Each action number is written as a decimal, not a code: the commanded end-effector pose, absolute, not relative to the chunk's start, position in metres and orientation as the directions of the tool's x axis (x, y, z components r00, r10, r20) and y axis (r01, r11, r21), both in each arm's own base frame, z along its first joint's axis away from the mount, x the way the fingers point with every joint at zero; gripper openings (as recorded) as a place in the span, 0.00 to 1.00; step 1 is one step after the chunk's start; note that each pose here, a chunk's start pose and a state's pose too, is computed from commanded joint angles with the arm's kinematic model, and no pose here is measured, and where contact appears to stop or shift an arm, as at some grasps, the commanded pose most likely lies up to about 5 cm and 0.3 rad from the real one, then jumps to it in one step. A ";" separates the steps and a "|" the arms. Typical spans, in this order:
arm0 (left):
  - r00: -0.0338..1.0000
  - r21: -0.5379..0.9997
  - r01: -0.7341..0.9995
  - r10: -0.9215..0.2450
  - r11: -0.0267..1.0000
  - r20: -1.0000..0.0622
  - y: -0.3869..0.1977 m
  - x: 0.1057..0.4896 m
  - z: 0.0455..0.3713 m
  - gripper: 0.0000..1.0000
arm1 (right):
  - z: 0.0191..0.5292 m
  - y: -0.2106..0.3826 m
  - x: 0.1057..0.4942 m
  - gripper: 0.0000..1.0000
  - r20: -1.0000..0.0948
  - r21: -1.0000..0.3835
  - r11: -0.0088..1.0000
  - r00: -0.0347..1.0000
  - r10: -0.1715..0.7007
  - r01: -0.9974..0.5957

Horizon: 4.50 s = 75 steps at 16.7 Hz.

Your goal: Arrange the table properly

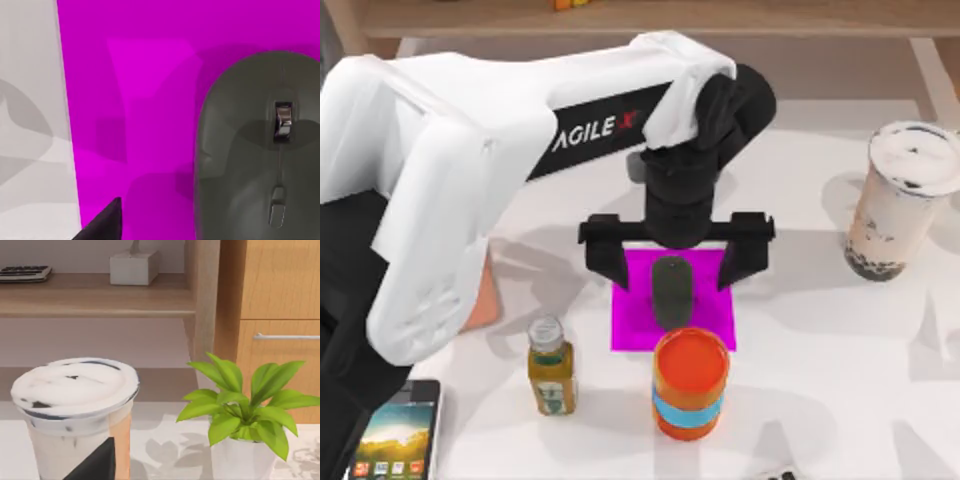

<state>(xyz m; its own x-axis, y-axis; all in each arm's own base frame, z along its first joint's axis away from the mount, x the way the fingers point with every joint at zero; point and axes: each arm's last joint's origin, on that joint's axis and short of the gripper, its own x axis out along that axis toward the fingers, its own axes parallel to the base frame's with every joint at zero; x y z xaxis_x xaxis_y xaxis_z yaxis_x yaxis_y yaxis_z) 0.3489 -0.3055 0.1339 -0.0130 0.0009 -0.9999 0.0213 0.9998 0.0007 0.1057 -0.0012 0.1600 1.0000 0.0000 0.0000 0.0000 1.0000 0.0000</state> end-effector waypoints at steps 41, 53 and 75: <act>0.017 0.012 -0.015 0.012 1.000 -1.000 -0.061 0.186 0.150 1.00 | 0.160 -0.001 0.106 1.00 0.000 0.000 1.000 1.000 0.000 0.000; 0.019 0.011 -0.015 0.012 1.000 -1.000 -0.059 0.184 0.104 0.85 | 0.160 -0.001 0.106 1.00 0.000 0.000 1.000 1.000 0.000 0.000; 0.046 -0.003 -0.013 -0.002 1.000 -0.999 -0.061 0.187 0.119 0.00 | 0.160 -0.001 0.106 1.00 0.000 0.000 1.000 1.000 0.000 0.000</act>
